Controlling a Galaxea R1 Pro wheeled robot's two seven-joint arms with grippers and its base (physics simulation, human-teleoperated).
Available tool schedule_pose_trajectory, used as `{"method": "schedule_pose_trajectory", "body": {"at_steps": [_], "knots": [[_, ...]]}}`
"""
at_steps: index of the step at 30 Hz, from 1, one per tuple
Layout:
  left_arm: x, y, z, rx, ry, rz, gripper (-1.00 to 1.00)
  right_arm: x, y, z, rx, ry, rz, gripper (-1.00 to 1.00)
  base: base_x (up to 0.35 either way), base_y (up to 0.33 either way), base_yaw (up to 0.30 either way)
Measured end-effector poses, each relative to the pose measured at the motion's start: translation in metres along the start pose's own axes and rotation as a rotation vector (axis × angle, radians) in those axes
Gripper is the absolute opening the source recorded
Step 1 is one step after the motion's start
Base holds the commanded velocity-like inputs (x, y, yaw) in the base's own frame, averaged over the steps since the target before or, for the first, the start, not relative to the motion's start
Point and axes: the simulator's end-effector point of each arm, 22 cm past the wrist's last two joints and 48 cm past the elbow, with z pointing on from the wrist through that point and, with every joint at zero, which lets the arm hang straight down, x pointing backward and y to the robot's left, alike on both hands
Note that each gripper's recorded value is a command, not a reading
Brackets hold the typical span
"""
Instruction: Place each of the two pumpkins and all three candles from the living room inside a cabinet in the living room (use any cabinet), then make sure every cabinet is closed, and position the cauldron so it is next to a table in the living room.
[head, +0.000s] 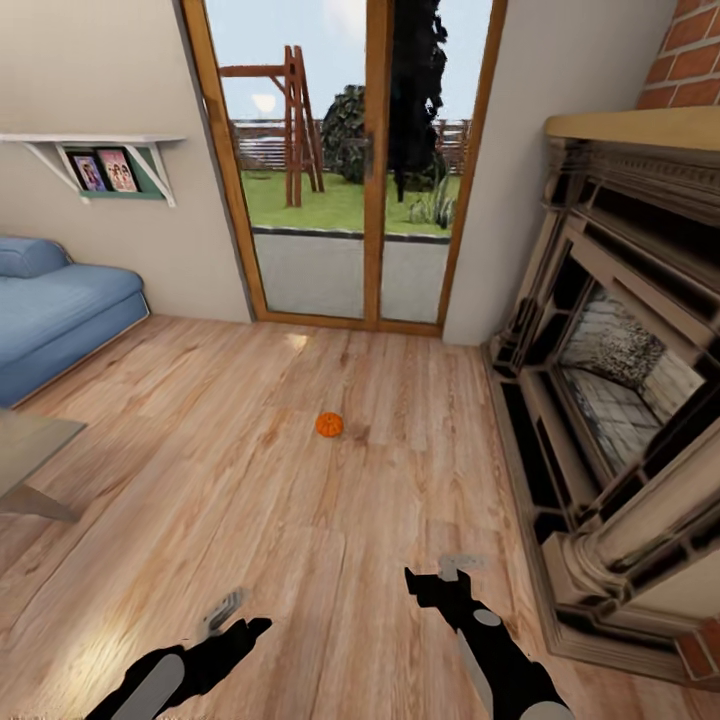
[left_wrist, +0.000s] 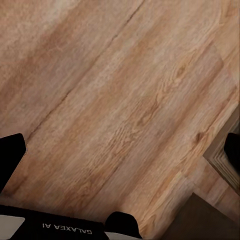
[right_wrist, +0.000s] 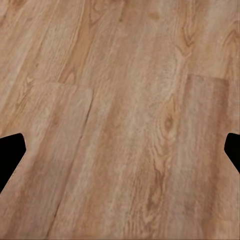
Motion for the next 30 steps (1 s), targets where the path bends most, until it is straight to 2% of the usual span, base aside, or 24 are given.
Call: {"method": "schedule_pose_trajectory", "body": {"at_steps": [14, 25, 30], "knots": [[0.003, 0.016, 0.019, -0.008, -0.006, -0.006, 1.0, 0.016, 0.003, 0.014, -0.008, -0.002, -0.001, 1.0, 0.0, 0.0, 0.241], [0.003, 0.025, 0.033, -0.006, -0.016, -0.005, 1.0, 0.038, 0.014, 0.026, -0.037, 0.014, -0.043, 1.0, 0.0, 0.0, 0.247], [-0.002, 0.044, 0.039, -0.027, -0.032, -0.047, 1.0, 0.044, 0.015, 0.031, -0.042, 0.012, -0.048, 1.0, 0.0, 0.0, 0.249]]}}
